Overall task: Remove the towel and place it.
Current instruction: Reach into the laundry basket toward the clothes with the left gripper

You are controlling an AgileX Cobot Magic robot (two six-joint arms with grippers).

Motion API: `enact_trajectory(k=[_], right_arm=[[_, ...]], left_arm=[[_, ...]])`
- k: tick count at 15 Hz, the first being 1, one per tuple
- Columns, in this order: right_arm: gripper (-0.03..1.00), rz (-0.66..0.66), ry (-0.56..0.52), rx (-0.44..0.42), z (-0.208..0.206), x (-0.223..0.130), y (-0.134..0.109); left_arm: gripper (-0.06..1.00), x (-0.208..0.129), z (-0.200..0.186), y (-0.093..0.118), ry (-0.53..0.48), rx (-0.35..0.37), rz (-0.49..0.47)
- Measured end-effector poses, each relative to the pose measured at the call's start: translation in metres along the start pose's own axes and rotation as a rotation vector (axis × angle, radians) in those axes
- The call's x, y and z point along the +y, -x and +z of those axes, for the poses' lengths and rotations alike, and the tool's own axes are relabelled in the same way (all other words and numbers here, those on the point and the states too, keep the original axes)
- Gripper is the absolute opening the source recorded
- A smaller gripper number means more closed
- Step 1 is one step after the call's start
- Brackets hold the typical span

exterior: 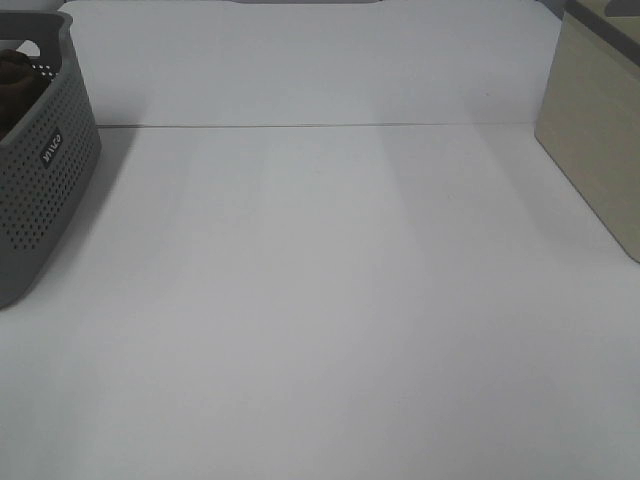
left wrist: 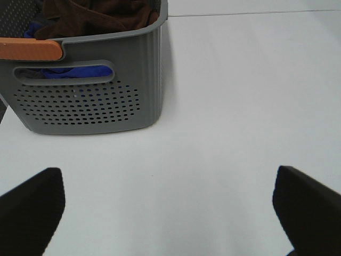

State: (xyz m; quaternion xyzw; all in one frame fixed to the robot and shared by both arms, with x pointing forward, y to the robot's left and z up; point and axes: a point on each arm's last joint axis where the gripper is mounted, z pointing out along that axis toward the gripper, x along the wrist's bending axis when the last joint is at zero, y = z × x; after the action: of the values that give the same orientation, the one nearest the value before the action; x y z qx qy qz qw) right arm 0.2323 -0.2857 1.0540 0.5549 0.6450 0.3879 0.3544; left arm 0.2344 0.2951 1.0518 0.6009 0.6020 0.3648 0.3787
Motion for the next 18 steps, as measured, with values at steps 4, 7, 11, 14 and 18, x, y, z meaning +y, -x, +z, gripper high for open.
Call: enact_trajectory(k=[4, 7, 11, 14, 18], right_arm=[[0.76, 0.0, 0.0, 0.0, 0.0, 0.0, 0.0], [0.76, 0.0, 0.0, 0.0, 0.0, 0.0, 0.0], [0.76, 0.0, 0.0, 0.0, 0.0, 0.0, 0.0], [0.76, 0.0, 0.0, 0.0, 0.0, 0.0, 0.0], [0.76, 0.0, 0.0, 0.0, 0.0, 0.0, 0.0]], left_arm=[[0.99, 0.0, 0.0, 0.0, 0.0, 0.0, 0.0], [0.99, 0.0, 0.0, 0.0, 0.0, 0.0, 0.0], [0.99, 0.0, 0.0, -0.0001, 0.0, 0.001, 0.003], [0.99, 0.0, 0.0, -0.0001, 0.0, 0.001, 0.004], [0.99, 0.0, 0.0, -0.0001, 0.0, 0.001, 0.004]])
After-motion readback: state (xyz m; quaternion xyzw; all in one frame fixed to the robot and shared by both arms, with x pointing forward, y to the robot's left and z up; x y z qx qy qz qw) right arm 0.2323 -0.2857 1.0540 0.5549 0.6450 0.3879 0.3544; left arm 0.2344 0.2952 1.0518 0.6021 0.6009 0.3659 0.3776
